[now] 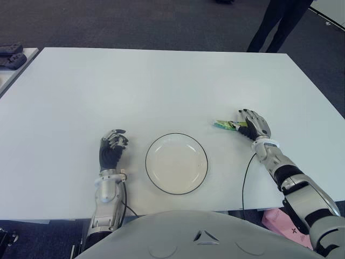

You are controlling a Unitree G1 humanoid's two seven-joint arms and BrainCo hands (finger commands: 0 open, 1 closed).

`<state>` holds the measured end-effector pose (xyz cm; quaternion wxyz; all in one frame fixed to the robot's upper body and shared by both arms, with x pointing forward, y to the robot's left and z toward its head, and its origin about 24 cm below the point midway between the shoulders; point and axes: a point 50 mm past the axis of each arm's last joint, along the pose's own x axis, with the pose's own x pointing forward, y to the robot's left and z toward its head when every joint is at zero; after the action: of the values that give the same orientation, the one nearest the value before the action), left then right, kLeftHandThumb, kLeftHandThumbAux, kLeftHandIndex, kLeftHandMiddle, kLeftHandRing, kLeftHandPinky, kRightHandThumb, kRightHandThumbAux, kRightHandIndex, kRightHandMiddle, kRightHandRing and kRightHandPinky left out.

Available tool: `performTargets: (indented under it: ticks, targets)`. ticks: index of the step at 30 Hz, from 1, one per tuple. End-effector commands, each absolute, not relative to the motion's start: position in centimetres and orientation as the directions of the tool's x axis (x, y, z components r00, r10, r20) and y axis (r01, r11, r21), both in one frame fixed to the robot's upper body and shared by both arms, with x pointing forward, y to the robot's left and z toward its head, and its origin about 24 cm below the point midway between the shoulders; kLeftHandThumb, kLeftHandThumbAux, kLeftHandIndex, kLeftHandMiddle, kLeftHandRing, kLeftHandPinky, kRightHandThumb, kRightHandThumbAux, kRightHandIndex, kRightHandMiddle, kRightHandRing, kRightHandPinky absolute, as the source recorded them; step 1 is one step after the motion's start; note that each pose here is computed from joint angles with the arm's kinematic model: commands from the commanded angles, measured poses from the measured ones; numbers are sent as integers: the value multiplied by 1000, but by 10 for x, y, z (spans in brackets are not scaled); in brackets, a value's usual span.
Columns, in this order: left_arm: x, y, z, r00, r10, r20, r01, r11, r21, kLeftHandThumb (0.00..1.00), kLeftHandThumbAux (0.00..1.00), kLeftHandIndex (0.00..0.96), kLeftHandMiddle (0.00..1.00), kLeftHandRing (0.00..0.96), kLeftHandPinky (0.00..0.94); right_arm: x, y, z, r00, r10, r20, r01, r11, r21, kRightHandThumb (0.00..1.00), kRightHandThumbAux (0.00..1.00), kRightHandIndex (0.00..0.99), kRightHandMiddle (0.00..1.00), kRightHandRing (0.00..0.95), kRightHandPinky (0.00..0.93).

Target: Put the toothpaste on the table into the plate.

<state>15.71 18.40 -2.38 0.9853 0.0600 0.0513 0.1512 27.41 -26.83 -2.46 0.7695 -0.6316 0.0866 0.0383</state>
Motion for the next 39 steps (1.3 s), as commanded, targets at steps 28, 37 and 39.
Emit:
performTargets:
  ticks: [28, 37, 39]
  targets:
    - [154, 182, -34, 941, 306, -144, -286, 947, 144, 705, 719, 434, 617, 615, 618, 245, -260, -4, 979, 126, -163, -191, 255, -948, 410, 670, 0, 15, 0, 0]
    - [155, 182, -34, 942, 305, -140, -284, 947, 152, 705, 718, 434, 624, 621, 624, 245, -260, 0, 972, 137, -192, -219, 217, -951, 439, 676, 1, 16, 0, 0]
    - [155, 182, -34, 942, 305, -139, -283, 947, 153, 705, 719, 434, 625, 622, 624, 246, -260, 2, 971, 136, -195, -220, 211, -952, 439, 680, 3, 18, 0, 0]
